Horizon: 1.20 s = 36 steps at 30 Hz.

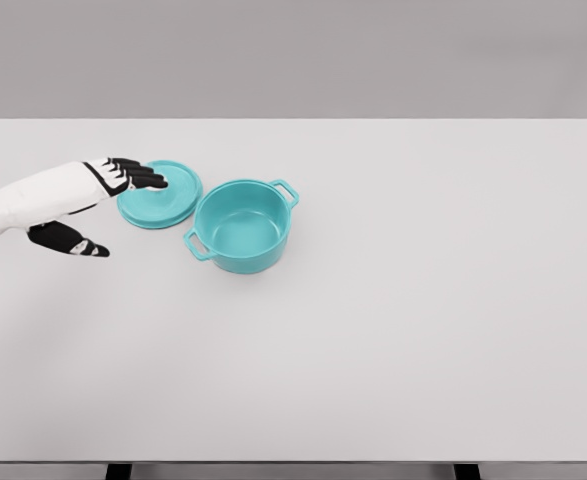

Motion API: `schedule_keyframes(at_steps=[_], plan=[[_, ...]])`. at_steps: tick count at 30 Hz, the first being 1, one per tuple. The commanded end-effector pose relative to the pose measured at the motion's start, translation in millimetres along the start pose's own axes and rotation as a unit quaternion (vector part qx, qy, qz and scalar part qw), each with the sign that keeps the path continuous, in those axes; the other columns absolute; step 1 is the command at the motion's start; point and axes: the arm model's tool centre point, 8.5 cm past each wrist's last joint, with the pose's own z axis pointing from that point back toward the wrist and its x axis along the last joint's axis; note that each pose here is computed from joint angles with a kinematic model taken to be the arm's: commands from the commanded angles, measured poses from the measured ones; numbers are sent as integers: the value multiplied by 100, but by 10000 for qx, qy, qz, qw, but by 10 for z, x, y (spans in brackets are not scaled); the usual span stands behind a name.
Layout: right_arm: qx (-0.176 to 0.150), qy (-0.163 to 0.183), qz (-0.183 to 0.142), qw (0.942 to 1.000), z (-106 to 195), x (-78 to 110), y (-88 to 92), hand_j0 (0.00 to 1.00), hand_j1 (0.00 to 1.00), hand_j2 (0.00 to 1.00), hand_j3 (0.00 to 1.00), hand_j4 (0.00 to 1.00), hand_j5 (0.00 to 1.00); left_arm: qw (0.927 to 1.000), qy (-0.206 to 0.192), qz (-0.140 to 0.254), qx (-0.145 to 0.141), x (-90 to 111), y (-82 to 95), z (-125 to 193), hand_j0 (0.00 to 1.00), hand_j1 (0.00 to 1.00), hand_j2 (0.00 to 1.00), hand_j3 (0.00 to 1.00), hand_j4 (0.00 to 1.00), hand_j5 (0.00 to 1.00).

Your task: Cover the pot with left arm

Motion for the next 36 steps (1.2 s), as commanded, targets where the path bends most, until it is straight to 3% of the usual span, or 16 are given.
schedule_keyframes(at_steps=[1,4,7,13,18,22,28,31,36], plan=[[18,3,-3,10000,0,-1,3,100,100,100,100,100,100,10000,7,73,25,-9,-5,4,100,100,100,100,100,100],[19,86,-40,10000,14,-114,29,100,100,100,100,100,100,9968,432,514,440,-391,9,-26,100,100,100,100,100,100],[19,79,-37,10000,14,-112,28,100,100,100,100,100,100,9961,385,752,268,-421,-224,-203,100,100,100,100,100,100],[18,76,-44,10000,14,-112,29,100,100,100,100,100,100,9913,714,972,533,-673,-170,-181,100,100,100,100,100,100],[18,76,-44,10000,14,-112,29,100,100,100,100,100,100,9878,539,1169,880,-637,-208,-456,100,100,100,100,100,100],[18,76,-44,10000,14,-112,29,100,100,100,100,100,100,9847,627,1411,814,-739,-255,-519,100,100,100,100,100,100],[18,76,-44,10000,14,-112,29,100,100,100,100,100,100,9868,722,1442,-178,-869,-255,-530,98,98,98,98,98,98],[18,76,-44,10000,14,-112,29,100,100,100,100,100,100,9869,665,1471,15,-879,-91,-564,95,95,95,95,95,95],[18,76,-44,10000,14,-112,29,100,100,100,100,100,100,9822,541,1774,279,-890,-76,-855,95,95,95,95,95,95]])
